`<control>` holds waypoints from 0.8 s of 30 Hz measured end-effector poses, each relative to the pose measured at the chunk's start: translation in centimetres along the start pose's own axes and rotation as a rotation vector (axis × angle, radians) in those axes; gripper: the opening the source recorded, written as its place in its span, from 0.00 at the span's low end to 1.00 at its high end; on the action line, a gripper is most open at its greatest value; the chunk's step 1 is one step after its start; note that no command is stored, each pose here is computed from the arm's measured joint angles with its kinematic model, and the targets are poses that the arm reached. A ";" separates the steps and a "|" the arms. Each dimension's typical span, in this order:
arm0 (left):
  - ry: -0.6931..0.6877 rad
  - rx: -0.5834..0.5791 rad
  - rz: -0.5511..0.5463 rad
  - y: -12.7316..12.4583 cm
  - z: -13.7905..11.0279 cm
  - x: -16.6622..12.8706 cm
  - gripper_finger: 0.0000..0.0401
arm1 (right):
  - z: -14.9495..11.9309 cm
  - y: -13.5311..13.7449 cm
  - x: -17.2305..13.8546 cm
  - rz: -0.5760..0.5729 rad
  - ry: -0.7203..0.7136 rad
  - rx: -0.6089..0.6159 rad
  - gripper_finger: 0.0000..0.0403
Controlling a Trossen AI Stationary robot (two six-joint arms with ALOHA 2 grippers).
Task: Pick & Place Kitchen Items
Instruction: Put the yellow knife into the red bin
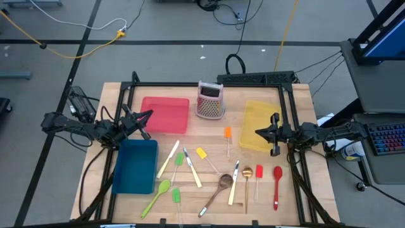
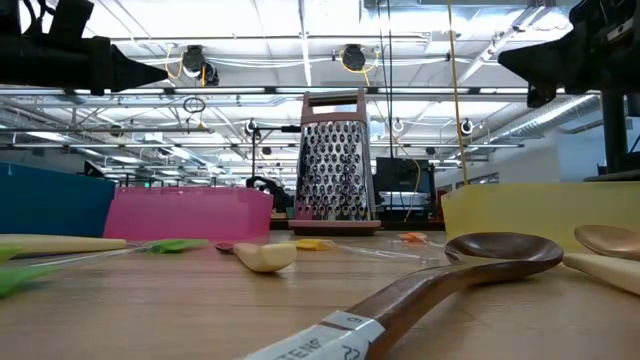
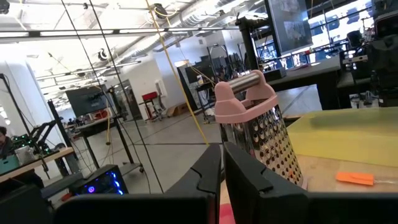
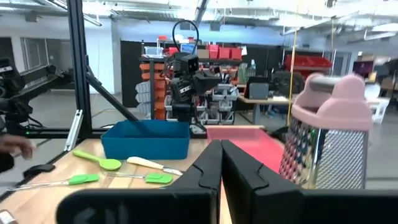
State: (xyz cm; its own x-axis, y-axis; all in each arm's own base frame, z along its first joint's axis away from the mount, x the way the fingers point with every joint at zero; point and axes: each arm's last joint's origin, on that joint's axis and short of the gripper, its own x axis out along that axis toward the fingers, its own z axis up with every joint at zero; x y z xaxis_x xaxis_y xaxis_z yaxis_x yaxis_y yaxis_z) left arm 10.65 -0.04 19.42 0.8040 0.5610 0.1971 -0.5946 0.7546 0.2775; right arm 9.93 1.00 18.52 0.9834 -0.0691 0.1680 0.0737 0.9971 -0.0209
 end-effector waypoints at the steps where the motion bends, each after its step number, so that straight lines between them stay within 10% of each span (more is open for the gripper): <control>1: 0.000 0.000 0.000 0.0 0.0 0.0 0.06 | 0.1 0.0 0.0 0.000 -0.007 -0.001 0.01; 5: 0.000 0.000 0.000 0.0 0.0 0.0 0.06 | 0.2 0.0 0.0 0.004 -0.025 0.120 0.01; 24: -0.001 -0.074 -0.001 0.0 0.0 0.0 0.06 | 3.2 -0.4 -0.5 -0.119 -0.315 -0.348 0.01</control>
State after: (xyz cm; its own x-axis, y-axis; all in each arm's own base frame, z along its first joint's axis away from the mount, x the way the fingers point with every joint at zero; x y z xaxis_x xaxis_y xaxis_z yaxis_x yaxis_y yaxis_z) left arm 10.65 -0.05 19.43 0.8044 0.5601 0.1980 -0.5929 0.7782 0.2070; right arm 8.83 0.73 21.60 0.8707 -0.1148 0.4782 0.2861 0.9091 -0.3028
